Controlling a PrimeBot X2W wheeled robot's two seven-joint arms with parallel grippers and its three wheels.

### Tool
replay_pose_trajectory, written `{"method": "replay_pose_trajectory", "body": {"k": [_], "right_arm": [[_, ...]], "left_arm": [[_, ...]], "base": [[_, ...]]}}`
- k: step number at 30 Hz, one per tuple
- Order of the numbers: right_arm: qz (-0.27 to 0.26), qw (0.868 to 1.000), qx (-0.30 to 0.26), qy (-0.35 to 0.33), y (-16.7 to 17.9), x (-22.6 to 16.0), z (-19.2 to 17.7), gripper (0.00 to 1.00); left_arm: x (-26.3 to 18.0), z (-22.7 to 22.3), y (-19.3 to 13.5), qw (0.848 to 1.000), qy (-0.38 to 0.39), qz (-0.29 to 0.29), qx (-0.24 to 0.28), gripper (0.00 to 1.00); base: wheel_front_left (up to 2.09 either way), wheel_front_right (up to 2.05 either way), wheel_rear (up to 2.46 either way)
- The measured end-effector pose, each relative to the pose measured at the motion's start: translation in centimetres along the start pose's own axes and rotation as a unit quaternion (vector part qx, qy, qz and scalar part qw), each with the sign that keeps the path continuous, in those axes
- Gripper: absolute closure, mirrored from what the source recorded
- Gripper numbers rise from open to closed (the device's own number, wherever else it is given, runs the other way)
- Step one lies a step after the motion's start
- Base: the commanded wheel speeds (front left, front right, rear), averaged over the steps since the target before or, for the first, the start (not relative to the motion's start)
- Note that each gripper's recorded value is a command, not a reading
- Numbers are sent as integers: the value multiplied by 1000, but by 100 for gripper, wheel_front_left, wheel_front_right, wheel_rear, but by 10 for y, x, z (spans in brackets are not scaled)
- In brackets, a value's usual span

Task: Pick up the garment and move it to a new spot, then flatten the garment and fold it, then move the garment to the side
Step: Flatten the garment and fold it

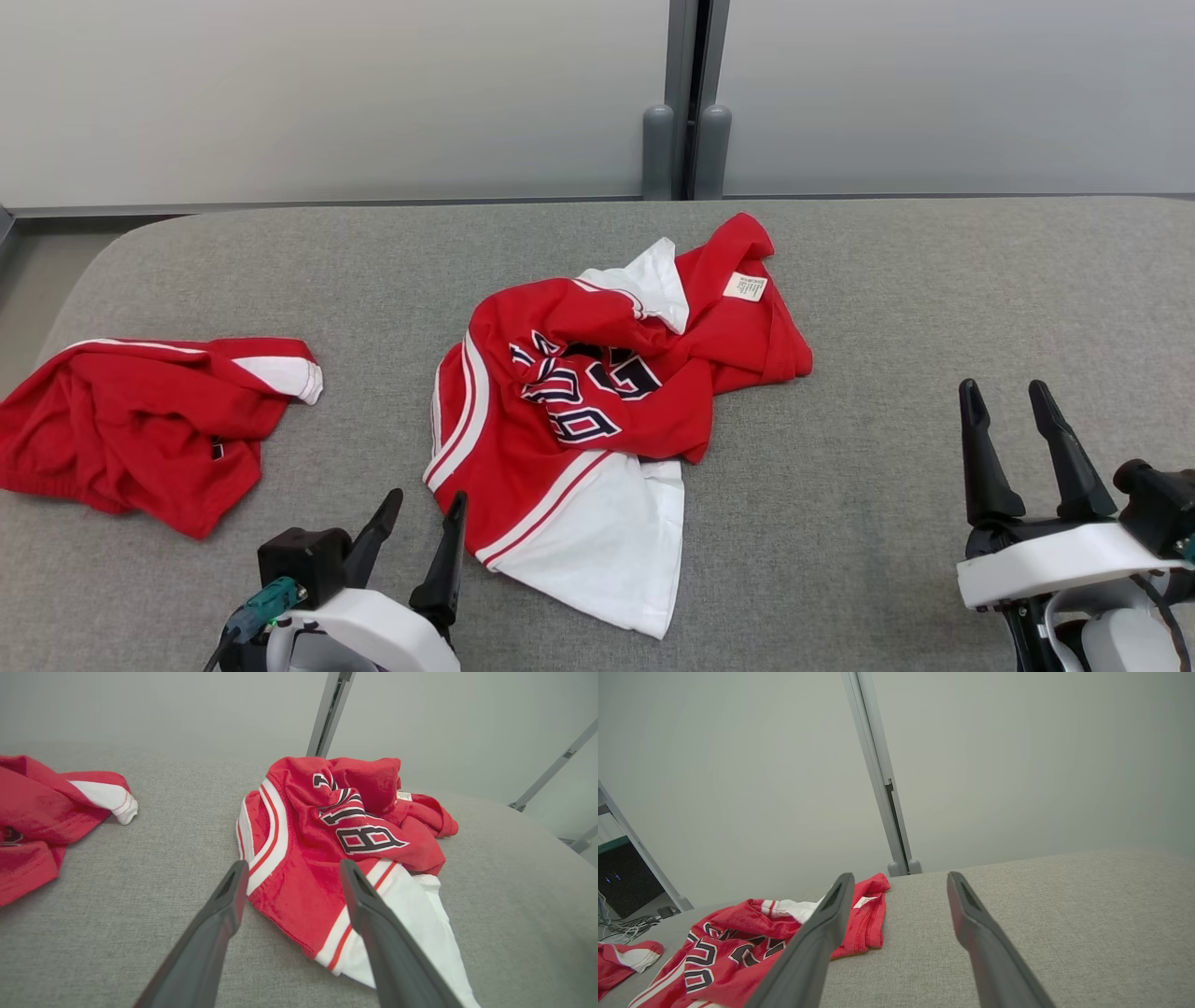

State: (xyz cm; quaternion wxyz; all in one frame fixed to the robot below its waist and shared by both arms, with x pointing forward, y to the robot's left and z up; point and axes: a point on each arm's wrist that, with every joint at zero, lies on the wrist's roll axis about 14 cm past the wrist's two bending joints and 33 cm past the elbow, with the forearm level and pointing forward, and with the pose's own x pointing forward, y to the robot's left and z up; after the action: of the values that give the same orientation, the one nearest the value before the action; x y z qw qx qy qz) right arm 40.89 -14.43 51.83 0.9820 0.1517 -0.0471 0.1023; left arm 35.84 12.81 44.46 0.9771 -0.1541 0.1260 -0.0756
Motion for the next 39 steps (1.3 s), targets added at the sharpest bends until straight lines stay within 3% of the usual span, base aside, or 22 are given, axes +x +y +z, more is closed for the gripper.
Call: {"method": "replay_pose_trajectory", "body": {"k": [8,15,23,24,25,26,27,34,39], "right_arm": [[-7,1000,-4,-3,-4,-1,2,0],[-16,1000,3,-1,-6,-3,-1,0],[-31,1000,2,-2,-16,-4,0,0],[-33,999,2,-1,-17,-4,-1,0],[-35,999,2,0,-18,-4,-1,0],[-36,999,2,0,-19,-3,-2,0],[-37,999,2,0,-19,-3,-2,0],[-28,1000,3,-4,-13,3,0,0],[-13,1000,5,-4,-3,8,-1,0]], "left_arm": [[-9,-39,-23,992,117,-39,-42,0],[-23,-79,-48,958,244,-58,-137,0],[-8,-80,-75,942,265,-101,-177,0],[-7,-81,-76,941,268,-103,-181,11],[-5,-81,-78,940,269,-106,-184,39],[-3,-81,-79,939,269,-108,-186,58],[-1,-81,-79,939,266,-108,-187,100],[3,-74,-82,941,242,-121,-203,100],[1,-51,-76,952,205,-130,-187,100]], "base": [[0,0,0],[0,0,0],[0,0,0],[0,0,0],[0,0,0],[0,0,0],[0,0,0],[0,0,0],[0,0,0]]}}
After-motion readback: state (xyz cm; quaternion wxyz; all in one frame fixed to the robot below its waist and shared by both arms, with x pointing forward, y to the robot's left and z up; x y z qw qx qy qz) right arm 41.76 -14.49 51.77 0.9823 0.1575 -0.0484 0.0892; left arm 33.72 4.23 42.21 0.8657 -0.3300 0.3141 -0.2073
